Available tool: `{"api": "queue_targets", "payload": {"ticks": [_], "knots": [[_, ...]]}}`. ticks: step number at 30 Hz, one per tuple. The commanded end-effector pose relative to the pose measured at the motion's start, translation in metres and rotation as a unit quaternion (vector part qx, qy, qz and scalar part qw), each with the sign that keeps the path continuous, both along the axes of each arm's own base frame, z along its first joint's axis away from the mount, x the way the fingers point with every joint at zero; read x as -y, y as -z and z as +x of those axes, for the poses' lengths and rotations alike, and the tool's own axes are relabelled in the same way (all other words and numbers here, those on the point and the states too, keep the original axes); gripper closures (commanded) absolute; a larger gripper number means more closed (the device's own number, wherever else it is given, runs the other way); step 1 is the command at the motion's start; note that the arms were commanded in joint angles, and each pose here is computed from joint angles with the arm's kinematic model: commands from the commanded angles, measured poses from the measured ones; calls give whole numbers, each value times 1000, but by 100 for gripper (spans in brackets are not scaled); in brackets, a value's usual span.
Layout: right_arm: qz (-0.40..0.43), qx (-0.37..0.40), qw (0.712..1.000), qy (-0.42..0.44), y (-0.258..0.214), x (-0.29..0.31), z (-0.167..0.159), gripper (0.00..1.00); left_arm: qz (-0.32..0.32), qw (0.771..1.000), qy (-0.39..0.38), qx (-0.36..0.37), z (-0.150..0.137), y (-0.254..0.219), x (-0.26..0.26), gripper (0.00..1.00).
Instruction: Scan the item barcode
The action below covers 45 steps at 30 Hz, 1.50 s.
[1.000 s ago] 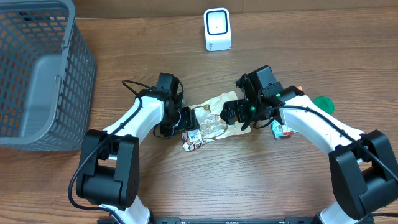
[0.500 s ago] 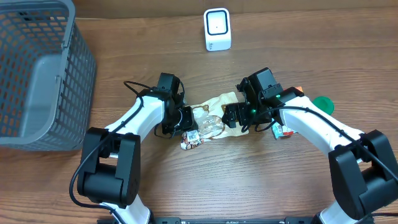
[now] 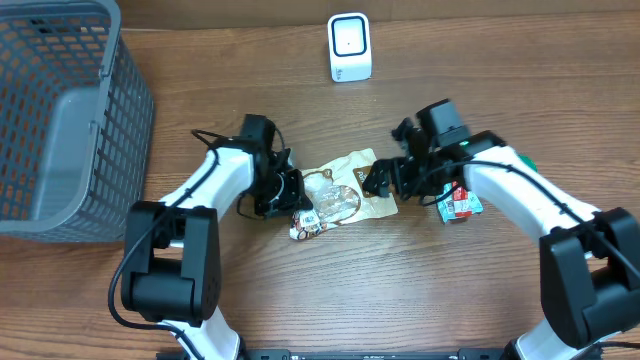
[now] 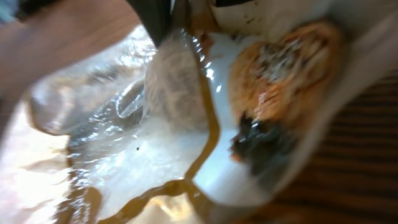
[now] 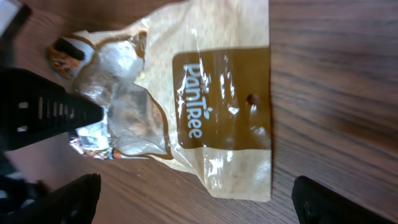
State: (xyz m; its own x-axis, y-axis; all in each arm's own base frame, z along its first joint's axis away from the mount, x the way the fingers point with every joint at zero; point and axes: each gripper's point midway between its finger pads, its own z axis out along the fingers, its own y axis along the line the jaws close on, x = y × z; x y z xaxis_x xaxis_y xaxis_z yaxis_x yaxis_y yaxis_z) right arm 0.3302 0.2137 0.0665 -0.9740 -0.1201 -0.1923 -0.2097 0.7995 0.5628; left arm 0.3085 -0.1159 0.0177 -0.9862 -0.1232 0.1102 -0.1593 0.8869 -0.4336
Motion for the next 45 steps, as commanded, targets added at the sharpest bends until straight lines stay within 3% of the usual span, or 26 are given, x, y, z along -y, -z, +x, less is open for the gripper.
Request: {"api": "queue_targets", "payload": {"ticks": [1,8,14,32,41,42,45], "knots": [[53,-9,999,-1,-18,-1,5,0,-81,996,30,26,12,-18,9,96],[52,-13,999,8,-17,2,7,0,-178,981,52,55,18,-50,15,96],[59,-28,997,37,-17,0,11,0,-202,976,56,62,19,-62,14,96],[119,-58,990,44,17,-15,6,0,-234,968,30,81,29,-74,-2,96],[92,-68,992,56,27,-19,0,0,-170,981,57,71,25,-56,0,95],[81,-70,992,62,31,-18,-1,0,-160,983,58,69,25,-53,1,92],[66,-70,993,62,35,-20,-5,0,-113,990,56,58,24,-43,-2,67]]}}
